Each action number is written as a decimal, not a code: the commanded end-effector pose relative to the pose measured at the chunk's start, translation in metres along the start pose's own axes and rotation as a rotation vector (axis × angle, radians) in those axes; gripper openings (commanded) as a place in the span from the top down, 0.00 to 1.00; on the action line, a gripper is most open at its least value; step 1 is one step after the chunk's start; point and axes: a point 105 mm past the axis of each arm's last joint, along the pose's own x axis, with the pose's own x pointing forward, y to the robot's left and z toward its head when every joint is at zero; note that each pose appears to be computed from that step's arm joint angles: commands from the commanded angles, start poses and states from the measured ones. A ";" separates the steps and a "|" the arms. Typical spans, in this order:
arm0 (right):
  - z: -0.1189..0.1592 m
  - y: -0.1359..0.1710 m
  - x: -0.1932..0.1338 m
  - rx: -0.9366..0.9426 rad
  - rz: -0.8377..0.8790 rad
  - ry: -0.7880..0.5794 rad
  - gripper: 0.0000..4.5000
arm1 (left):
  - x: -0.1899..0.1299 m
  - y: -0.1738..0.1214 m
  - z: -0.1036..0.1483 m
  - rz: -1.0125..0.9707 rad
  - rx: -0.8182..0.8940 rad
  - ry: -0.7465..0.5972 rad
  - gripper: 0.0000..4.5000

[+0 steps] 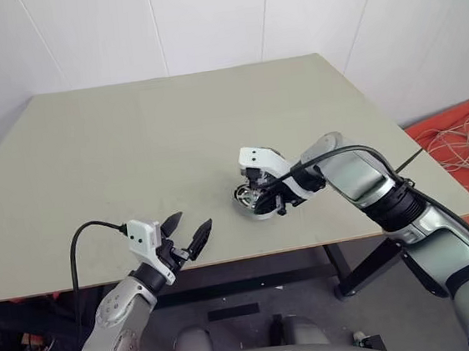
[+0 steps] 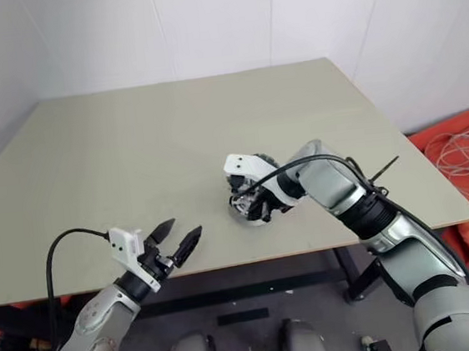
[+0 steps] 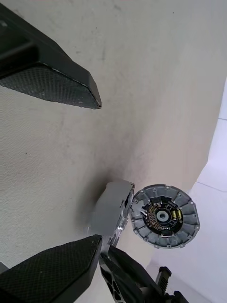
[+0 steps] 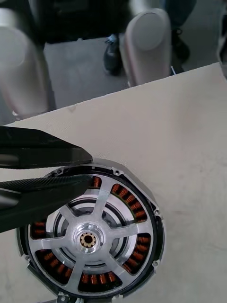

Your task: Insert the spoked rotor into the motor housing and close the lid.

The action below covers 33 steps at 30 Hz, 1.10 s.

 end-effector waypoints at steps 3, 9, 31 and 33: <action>0.016 -0.010 -0.016 0.094 -0.138 -0.032 1.00 | -0.001 0.001 0.008 -0.007 0.007 -0.031 0.00; 0.020 -0.013 -0.016 0.209 -0.195 -0.029 1.00 | -0.001 0.005 0.008 -0.002 0.002 -0.032 0.00; 0.099 0.009 -0.007 0.310 -0.094 -0.245 1.00 | -0.002 0.006 0.005 -0.009 -0.019 -0.029 0.00; 0.115 0.017 -0.015 0.179 -0.078 -0.354 1.00 | -0.002 0.006 0.005 -0.007 -0.018 -0.027 0.00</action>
